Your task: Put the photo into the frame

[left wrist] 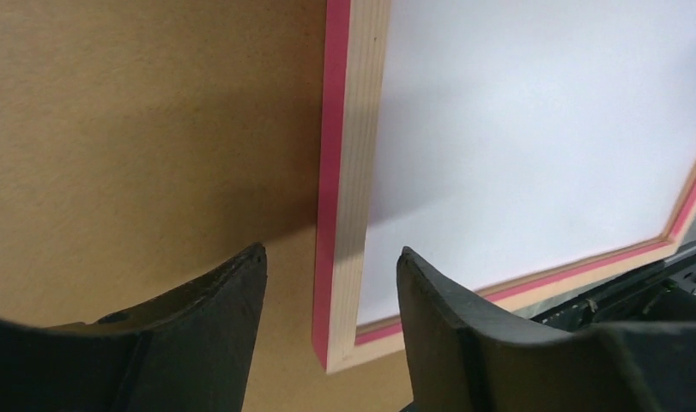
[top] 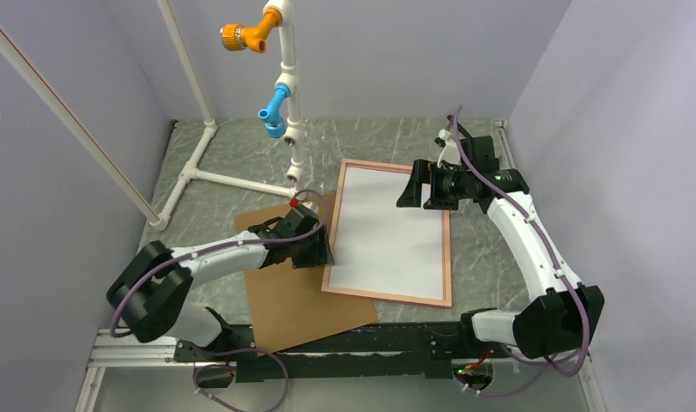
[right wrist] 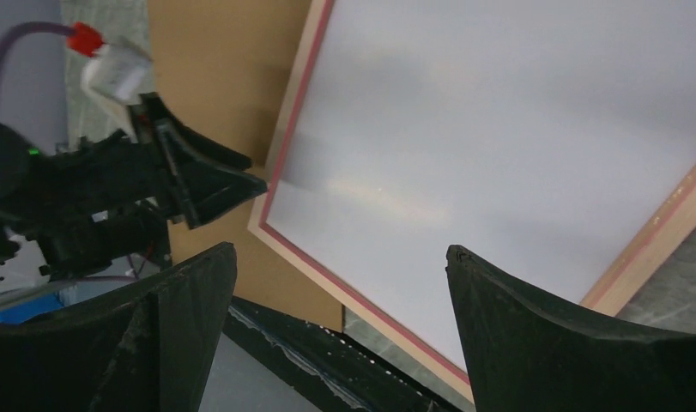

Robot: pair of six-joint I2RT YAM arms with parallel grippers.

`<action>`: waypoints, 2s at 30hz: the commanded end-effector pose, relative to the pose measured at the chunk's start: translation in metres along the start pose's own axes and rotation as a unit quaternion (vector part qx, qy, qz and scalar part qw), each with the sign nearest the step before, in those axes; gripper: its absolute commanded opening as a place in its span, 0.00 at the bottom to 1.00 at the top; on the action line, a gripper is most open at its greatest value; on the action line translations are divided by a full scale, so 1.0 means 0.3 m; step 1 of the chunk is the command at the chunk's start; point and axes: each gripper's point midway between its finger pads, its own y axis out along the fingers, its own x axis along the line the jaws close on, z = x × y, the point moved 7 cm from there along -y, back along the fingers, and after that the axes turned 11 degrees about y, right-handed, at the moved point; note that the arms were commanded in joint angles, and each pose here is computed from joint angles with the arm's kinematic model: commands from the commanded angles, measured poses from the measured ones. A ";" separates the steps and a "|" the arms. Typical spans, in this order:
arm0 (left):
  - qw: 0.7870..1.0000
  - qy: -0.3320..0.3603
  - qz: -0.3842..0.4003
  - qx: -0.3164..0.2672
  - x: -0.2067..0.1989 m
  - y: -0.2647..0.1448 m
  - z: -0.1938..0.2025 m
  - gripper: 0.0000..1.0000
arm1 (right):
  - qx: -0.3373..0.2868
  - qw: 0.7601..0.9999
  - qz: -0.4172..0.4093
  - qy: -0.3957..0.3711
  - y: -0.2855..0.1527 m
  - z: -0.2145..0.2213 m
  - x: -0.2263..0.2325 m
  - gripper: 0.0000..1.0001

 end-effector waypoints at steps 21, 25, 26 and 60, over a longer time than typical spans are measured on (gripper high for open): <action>0.998 0.021 0.056 0.004 -0.302 0.121 -0.047 0.04 | -0.026 0.999 -0.025 -0.027 -0.049 -0.011 0.039 0.94; 0.997 0.013 0.075 0.001 -0.357 0.142 -0.067 0.00 | -0.029 0.999 -0.011 -0.030 -0.054 -0.008 0.028 0.94; 0.997 0.009 0.078 0.000 -0.371 0.147 -0.072 0.00 | -0.029 0.999 -0.007 -0.031 -0.055 -0.008 0.025 0.94; 0.990 -0.004 0.126 -0.057 -0.490 0.123 -0.097 0.64 | -0.045 0.998 0.022 -0.036 -0.074 0.005 -0.008 0.96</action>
